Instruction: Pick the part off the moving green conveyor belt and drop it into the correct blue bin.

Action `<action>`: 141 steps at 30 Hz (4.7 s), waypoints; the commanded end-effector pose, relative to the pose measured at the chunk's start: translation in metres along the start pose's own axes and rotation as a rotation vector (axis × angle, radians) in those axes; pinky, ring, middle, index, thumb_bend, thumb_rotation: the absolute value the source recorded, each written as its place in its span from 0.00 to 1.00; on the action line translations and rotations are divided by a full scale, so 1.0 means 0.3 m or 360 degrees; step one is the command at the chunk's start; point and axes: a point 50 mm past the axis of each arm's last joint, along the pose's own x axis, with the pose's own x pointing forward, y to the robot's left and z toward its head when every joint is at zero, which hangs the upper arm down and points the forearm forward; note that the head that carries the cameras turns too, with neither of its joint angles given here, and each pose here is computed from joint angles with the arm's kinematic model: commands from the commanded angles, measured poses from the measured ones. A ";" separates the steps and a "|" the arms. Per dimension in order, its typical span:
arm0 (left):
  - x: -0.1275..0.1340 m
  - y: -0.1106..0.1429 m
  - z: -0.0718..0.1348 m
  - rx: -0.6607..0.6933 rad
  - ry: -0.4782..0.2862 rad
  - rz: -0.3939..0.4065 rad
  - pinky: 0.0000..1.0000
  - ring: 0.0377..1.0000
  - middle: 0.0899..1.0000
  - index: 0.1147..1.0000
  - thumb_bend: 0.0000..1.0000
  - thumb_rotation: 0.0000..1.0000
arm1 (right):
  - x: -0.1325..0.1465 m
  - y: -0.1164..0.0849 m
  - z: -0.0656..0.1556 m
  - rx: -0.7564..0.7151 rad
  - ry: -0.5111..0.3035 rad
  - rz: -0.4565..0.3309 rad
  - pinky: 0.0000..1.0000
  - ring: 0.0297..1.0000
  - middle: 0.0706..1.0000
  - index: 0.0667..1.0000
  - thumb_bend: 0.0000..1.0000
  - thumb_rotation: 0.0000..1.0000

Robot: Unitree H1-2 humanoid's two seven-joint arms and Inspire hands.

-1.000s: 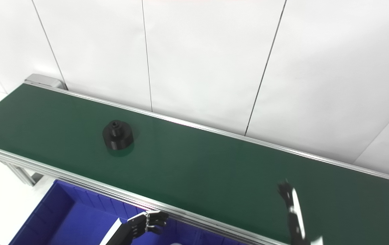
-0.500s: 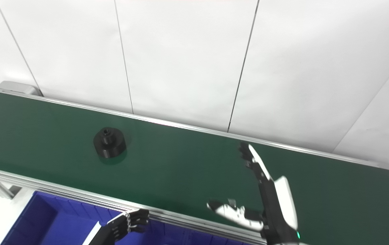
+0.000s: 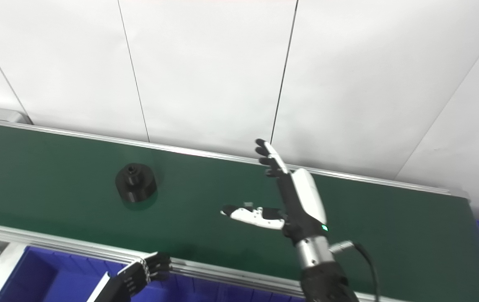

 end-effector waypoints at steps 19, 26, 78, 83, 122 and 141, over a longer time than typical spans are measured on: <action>0.017 0.002 0.017 0.0039 -0.0077 -0.0036 0.74 0.79 0.79 0.77 0.75 0.54 | 0.378 0.149 0.041 -0.0170 0.0001 0.0250 0.72 0.82 0.89 0.93 0.88 0.46; 0.012 0.002 0.021 0.0103 -0.0063 -0.0081 0.75 0.79 0.79 0.78 0.71 0.57 | 0.430 0.228 0.047 -0.0239 0.0030 0.0364 0.75 0.83 0.87 0.94 0.88 0.49; -0.007 -0.048 0.050 0.0119 -0.0093 -0.0068 0.74 0.79 0.80 0.79 0.63 0.52 | 0.326 0.368 -0.056 -0.0725 0.0029 0.0419 0.31 0.37 0.43 0.45 0.53 0.00; -0.017 -0.056 0.061 0.0087 -0.0107 -0.0049 0.75 0.78 0.80 0.78 0.57 0.46 | 0.200 0.266 0.004 -0.0650 0.0006 0.0318 0.36 0.43 0.46 0.45 0.53 0.00; 0.006 -0.015 0.164 0.0002 -0.0322 -0.0059 0.72 0.78 0.81 0.78 0.53 0.45 | -0.744 0.153 -0.122 -0.0618 0.0742 0.0511 0.42 0.38 0.45 0.54 0.51 0.00; -0.016 0.027 0.165 0.0026 -0.0315 -0.0074 0.75 0.80 0.81 0.79 0.53 0.50 | -0.677 0.211 -0.146 -0.0708 0.0879 0.0313 0.95 0.99 0.99 0.94 0.73 0.49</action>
